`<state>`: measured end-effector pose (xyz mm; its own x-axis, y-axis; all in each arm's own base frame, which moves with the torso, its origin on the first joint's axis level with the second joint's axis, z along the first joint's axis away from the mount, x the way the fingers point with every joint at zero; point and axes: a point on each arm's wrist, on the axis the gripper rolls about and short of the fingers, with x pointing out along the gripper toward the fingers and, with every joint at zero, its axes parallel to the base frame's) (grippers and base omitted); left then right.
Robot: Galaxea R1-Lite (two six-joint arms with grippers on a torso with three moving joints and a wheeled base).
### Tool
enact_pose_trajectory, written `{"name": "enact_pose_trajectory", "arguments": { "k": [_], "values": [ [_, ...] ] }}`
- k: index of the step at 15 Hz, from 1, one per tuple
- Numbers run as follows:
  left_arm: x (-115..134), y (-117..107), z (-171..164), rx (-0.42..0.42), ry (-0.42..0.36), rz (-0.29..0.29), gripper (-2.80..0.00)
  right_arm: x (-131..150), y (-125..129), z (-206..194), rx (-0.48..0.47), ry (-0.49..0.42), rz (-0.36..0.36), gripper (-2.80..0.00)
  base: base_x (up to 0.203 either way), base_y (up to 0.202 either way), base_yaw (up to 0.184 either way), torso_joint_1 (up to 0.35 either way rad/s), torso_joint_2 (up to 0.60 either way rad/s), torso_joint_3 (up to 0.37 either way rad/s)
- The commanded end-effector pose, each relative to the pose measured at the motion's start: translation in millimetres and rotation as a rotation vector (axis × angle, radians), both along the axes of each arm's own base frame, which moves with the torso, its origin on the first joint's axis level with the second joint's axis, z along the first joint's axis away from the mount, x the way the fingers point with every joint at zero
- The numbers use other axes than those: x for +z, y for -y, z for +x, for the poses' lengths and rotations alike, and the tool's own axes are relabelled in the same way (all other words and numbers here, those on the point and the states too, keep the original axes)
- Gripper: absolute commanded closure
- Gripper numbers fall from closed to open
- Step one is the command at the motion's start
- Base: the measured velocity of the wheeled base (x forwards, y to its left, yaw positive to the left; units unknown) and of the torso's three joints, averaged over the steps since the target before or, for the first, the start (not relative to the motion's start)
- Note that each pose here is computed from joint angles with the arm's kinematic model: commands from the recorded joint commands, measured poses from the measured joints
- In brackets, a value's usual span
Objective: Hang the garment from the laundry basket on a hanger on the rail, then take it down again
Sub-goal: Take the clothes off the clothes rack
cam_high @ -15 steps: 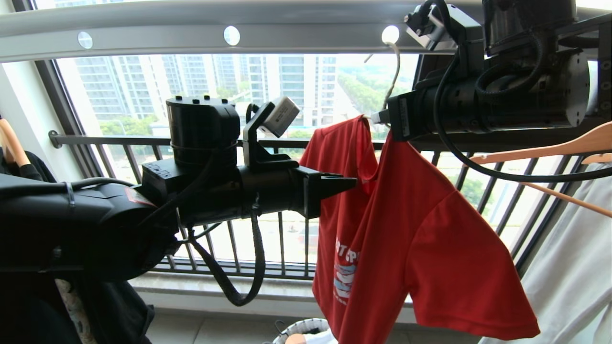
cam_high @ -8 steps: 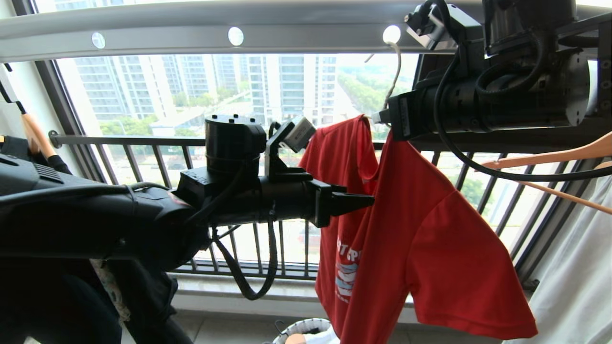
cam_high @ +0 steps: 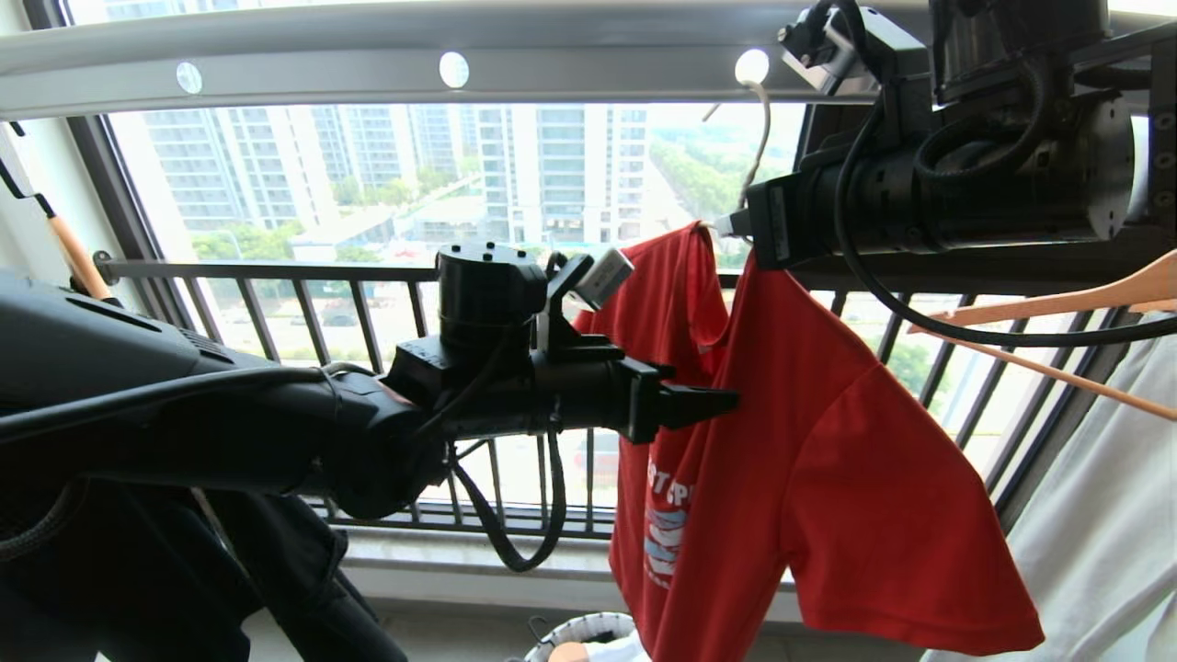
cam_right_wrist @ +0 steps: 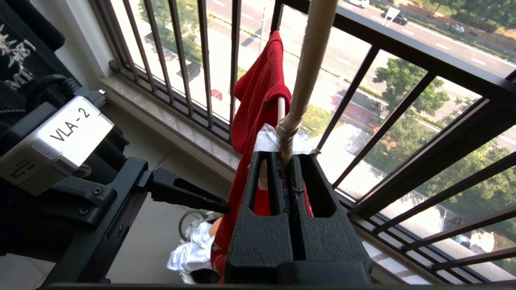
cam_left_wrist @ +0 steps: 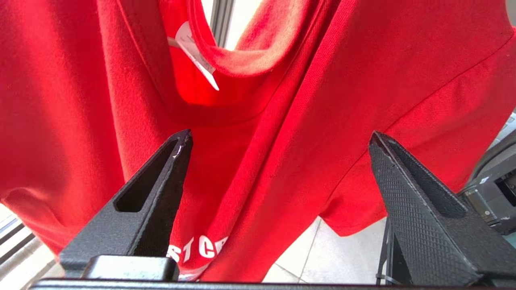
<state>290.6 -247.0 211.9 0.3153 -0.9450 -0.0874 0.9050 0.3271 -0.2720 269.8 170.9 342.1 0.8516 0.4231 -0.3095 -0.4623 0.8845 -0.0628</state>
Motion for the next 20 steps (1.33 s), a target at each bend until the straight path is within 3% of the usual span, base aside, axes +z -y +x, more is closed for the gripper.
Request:
{"name": "enact_pose_trajectory", "arguments": {
  "k": [1, 4, 5, 14, 20],
  "values": [
    [-9.8, 9.3, 4.0, -0.016, -0.009, 0.004, -2.80, 0.8, 0.4, -0.8, 0.000, 0.002, 0.000, 0.00, 0.000, 0.000, 0.000, 0.000, 0.00, 0.000],
    [-13.8, 17.2, 3.6, -0.055, -0.014, 0.005, -2.80, 1.7, 0.9, -1.6, 0.000, 0.004, 0.002, 0.00, 0.000, 0.000, 0.000, 0.000, 0.00, 0.000],
    [-15.8, 19.4, 6.0, -0.062, -0.016, 0.005, 0.00, 2.0, 1.1, -1.8, 0.000, 0.005, 0.002, 0.00, 0.000, 0.000, 0.000, 0.000, 0.00, 0.000],
    [-12.3, 29.7, 11.9, -0.074, 0.002, -0.014, 0.00, 1.8, 0.8, -1.3, 0.000, 0.005, 0.002, 0.00, 0.000, 0.000, 0.000, 0.000, 0.00, 0.000],
    [-4.2, 33.5, -24.4, -0.142, 0.037, -0.043, 0.00, 1.6, -0.3, 2.2, -0.003, 0.006, 0.003, 0.00, 0.000, 0.000, 0.000, 0.000, 0.00, 0.000]
  ]
}}
